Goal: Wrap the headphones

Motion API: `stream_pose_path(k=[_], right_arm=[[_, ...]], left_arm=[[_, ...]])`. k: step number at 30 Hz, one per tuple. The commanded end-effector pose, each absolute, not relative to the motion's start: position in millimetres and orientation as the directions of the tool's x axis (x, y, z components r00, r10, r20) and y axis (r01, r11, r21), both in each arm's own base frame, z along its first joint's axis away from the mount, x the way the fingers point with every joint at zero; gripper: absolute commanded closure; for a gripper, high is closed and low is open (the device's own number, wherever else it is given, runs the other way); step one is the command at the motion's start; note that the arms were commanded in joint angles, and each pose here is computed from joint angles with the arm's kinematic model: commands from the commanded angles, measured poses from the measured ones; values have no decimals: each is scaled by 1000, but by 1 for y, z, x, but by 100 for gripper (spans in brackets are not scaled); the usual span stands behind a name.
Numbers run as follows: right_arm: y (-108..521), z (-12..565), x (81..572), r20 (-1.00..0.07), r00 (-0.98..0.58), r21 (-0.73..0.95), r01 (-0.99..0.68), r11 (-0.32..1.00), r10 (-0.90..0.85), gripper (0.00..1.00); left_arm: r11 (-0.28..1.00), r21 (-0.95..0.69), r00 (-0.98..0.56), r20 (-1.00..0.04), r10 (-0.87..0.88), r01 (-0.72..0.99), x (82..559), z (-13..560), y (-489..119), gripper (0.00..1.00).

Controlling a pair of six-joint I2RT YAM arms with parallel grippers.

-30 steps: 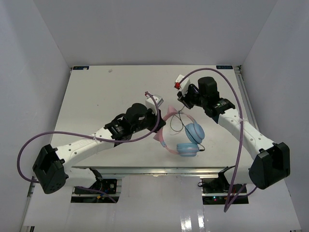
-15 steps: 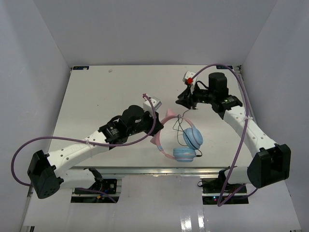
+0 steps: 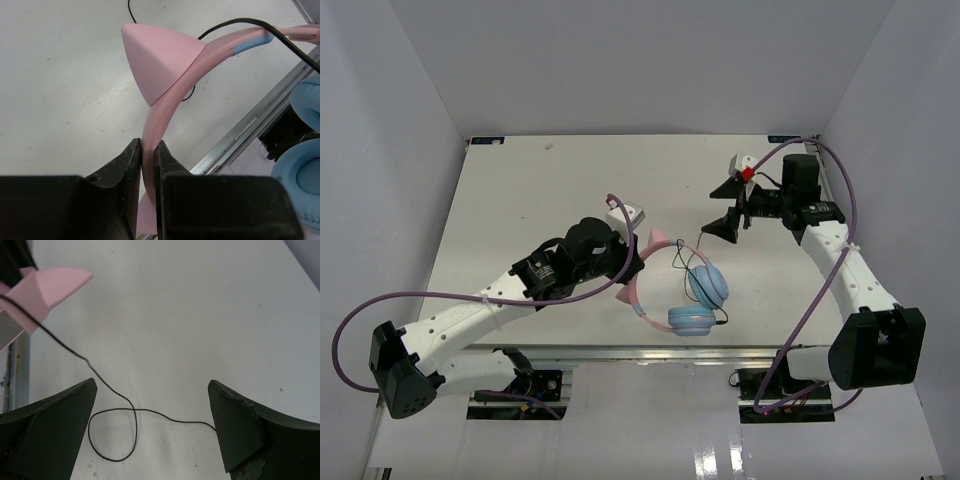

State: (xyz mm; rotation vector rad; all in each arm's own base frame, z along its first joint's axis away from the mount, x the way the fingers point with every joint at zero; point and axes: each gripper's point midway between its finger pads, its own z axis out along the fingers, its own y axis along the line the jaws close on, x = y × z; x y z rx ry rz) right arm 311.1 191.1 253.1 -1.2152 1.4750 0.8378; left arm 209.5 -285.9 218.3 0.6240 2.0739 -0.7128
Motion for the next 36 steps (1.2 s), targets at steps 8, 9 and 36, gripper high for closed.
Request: stream_pose_path(k=[8, 9, 36], right_arm=[[234, 216, 252, -992, -79, 80, -997, -2, -101, 6], [240, 215, 248, -993, -75, 76, -997, -11, -94, 8], [312, 223, 244, -994, -109, 105, -984, -144, 16, 29]], left_arm=[[691, -328, -479, -878, 30, 644, 210, 301, -286, 100], [690, -331, -477, -879, 24, 644, 210, 305, -287, 100], [671, -410, -440, -887, -136, 618, 221, 388, -294, 100]])
